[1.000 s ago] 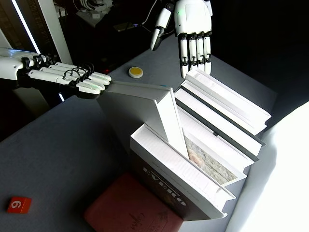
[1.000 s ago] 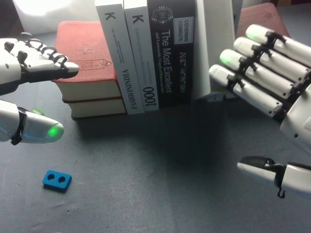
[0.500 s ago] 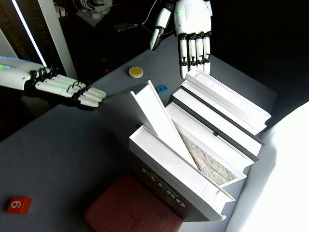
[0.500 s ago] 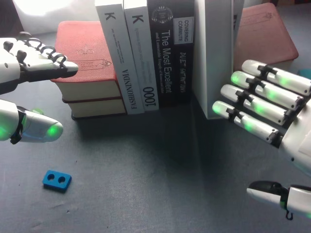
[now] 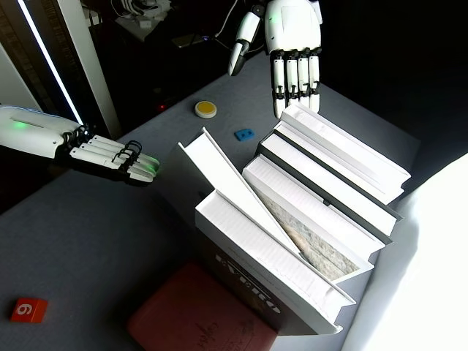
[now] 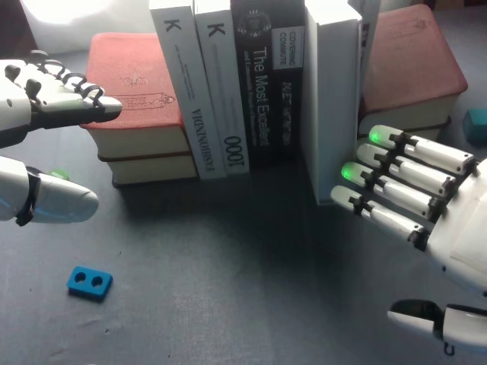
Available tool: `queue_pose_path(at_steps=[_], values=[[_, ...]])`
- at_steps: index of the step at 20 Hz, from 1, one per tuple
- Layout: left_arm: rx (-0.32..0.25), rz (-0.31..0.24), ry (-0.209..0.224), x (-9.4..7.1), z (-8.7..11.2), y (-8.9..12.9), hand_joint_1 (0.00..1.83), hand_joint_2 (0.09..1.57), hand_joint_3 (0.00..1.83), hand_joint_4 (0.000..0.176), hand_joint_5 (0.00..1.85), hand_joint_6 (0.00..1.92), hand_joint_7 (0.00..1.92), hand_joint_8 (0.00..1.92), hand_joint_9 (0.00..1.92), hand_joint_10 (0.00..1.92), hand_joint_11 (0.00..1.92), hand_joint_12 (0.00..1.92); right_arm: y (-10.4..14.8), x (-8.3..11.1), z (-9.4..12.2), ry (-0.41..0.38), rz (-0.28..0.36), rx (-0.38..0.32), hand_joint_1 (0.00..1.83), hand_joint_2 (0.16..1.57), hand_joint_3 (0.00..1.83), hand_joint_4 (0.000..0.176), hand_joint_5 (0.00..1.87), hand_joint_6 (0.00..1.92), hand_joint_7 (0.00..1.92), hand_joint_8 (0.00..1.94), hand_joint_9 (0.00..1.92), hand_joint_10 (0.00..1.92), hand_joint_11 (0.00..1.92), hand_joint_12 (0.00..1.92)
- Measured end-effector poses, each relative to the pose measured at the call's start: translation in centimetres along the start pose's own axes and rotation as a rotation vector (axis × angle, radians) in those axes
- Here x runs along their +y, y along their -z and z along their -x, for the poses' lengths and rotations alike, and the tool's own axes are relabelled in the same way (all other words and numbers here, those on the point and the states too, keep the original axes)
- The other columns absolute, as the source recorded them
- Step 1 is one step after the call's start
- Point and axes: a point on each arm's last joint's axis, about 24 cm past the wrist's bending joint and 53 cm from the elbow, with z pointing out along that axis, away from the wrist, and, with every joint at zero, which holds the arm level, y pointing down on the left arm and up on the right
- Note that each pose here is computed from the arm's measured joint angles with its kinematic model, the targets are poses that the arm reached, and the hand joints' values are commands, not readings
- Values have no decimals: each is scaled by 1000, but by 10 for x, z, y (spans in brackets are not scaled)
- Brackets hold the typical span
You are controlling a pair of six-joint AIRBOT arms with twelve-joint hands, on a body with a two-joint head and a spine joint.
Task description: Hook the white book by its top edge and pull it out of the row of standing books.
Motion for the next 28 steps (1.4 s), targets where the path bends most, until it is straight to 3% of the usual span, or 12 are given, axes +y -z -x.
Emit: queue_pose_path(at_steps=[7, 12, 19, 25, 28], values=[[0, 1, -2, 0, 0, 0, 0, 1184, 2, 0, 0, 0, 0, 0, 0, 0, 0, 0, -2, 0, -17, 12, 11, 39, 0, 1174, 0, 0, 36, 6, 7, 2, 0, 0, 0, 0], [0, 0, -1, 0, 0, 0, 0, 1174, 0, 0, 0, 0, 0, 0, 0, 0, 0, 0, 6, 12, -23, 10, 35, 65, 0, 1171, 0, 0, 54, 12, 27, 9, 0, 0, 0, 0], [-1, 3, -1, 1, 1, 0, 0, 1180, 1, 0, 0, 0, 0, 0, 0, 0, 0, 0, 30, 51, 38, -69, 112, -64, 0, 1183, 4, 0, 59, 10, 25, 8, 0, 0, 0, 0], [0, 3, -5, 1, 0, 0, 0, 1175, 0, 0, 0, 0, 0, 0, 0, 0, 0, 0, 41, 63, 71, -107, 148, -158, 0, 1175, 0, 0, 35, 6, 10, 4, 0, 0, 0, 0], [-3, 4, -9, 2, 1, 0, 0, 1178, 0, 0, 0, 0, 0, 0, 0, 0, 0, 0, 46, 68, 98, -209, 216, -231, 0, 1175, 0, 0, 52, 11, 22, 7, 0, 0, 0, 0]])
